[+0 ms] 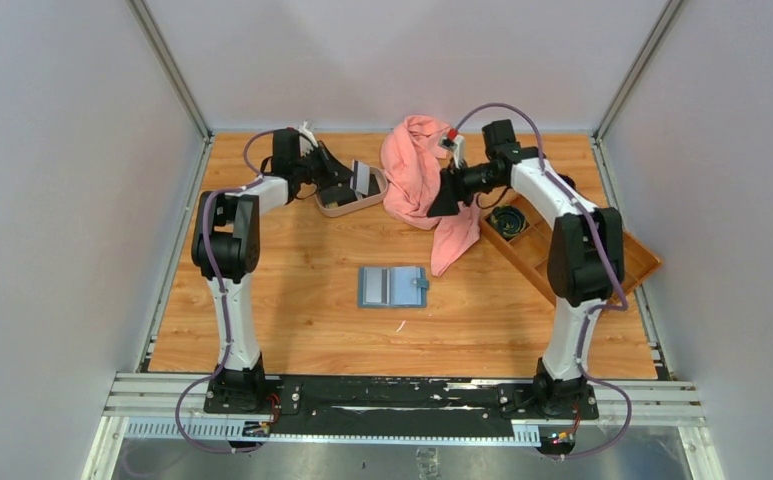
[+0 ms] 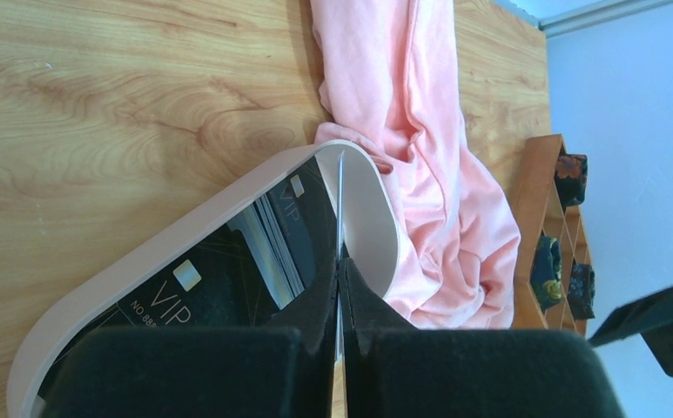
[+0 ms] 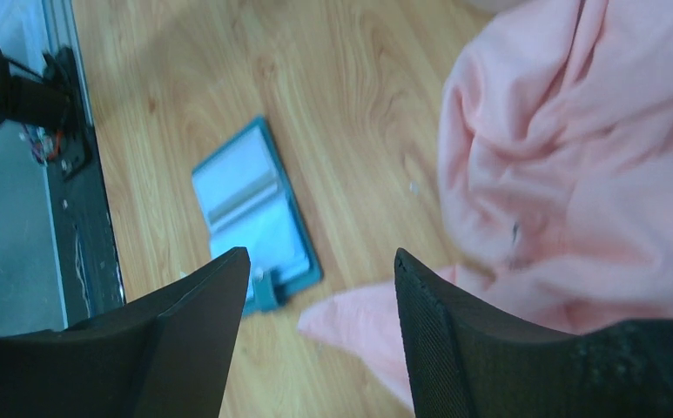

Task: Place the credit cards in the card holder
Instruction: Pick up the credit card from the storage box.

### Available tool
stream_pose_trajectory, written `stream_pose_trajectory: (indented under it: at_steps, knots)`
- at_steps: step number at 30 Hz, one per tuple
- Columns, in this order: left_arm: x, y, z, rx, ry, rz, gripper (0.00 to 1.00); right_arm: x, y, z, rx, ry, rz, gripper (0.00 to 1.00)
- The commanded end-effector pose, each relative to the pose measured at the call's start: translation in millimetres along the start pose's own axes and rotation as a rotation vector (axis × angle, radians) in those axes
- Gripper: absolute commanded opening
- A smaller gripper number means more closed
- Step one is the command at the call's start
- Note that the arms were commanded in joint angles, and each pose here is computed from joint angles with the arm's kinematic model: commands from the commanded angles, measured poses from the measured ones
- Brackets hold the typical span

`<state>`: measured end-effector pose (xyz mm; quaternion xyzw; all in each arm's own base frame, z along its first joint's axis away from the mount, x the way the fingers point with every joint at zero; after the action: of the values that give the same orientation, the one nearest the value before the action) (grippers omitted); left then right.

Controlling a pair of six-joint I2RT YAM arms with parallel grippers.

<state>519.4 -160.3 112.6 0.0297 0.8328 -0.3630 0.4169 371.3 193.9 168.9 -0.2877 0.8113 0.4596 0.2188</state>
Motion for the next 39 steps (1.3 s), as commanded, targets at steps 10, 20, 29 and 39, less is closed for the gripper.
stream_pose_trajectory:
  at_steps: [10,20,29,39]
  knots:
    - [-3.6,0.6,-13.5,0.056,-0.004,-0.009,0.0,-115.5,-3.1,142.6,-0.158,-0.137,0.366,0.73]
    - [-3.1,-0.3,-17.6,0.074,0.002,-0.034,0.0,-133.3,-30.8,181.7,-0.125,-0.207,0.415,0.75]
    - [-5.2,1.7,-23.1,0.073,-0.016,-0.061,0.0,-131.2,-45.7,189.2,-0.031,-0.228,0.458,0.75]
    - [-12.9,-0.1,-26.6,0.114,-0.062,-0.108,0.0,-130.6,-39.9,200.9,-0.012,-0.238,0.548,0.93]
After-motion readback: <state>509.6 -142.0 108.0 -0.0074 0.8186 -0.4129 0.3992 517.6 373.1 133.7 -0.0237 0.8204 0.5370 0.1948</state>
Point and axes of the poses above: each gripper's point midway between its finger pads, its own z axis out along the fingers, its own y axis along the line the jaws close on, x = y × z, the point moved 3 cm from there along -z, back along the fingers, and after that the axes turned 15 degrees about z, right-handed, at the moved point
